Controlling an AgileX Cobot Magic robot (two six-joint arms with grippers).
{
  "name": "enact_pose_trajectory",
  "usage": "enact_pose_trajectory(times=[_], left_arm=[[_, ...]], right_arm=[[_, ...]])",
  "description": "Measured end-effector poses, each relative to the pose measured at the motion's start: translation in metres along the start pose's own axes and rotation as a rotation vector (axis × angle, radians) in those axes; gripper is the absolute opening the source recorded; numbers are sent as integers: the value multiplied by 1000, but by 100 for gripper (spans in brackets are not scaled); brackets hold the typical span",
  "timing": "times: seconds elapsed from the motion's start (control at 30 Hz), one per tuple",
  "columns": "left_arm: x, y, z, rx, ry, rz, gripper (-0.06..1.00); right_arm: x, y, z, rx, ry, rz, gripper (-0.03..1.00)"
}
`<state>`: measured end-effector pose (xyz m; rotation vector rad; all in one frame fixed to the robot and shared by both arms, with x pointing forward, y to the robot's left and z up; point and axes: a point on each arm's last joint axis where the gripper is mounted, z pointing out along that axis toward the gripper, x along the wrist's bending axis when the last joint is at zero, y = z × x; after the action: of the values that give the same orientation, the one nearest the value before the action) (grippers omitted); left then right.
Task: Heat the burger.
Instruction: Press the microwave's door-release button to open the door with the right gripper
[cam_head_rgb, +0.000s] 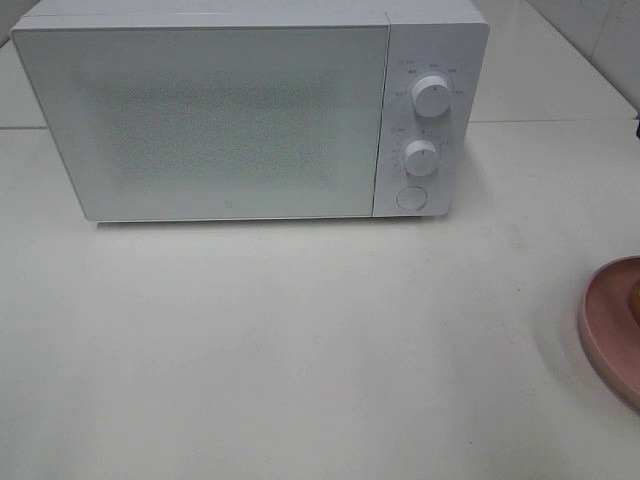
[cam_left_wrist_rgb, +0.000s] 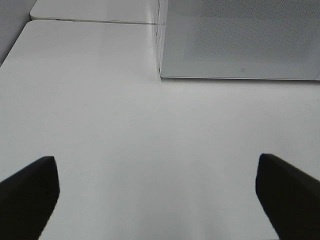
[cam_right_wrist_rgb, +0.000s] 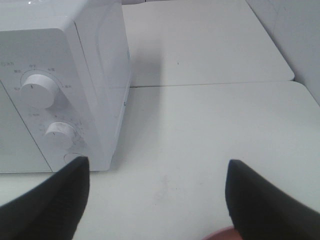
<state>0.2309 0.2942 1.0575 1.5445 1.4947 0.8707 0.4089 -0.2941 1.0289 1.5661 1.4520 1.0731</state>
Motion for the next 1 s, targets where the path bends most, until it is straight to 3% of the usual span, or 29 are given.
enact_pose_trajectory(times=[0.27,0.33,0.57,1.0], left_arm=[[0,0,0,0,0,0,99],[0,0,0,0,0,0,99],[0,0,0,0,0,0,99],[0,0,0,0,0,0,99]], right_arm=[[-5,-18,21,-119,-20,-14,74],[-6,-24,30,-190,-21,-29,73],[1,-37,45,-260,10,-72,72],[35,-71,73,-231,-5,-149,72]])
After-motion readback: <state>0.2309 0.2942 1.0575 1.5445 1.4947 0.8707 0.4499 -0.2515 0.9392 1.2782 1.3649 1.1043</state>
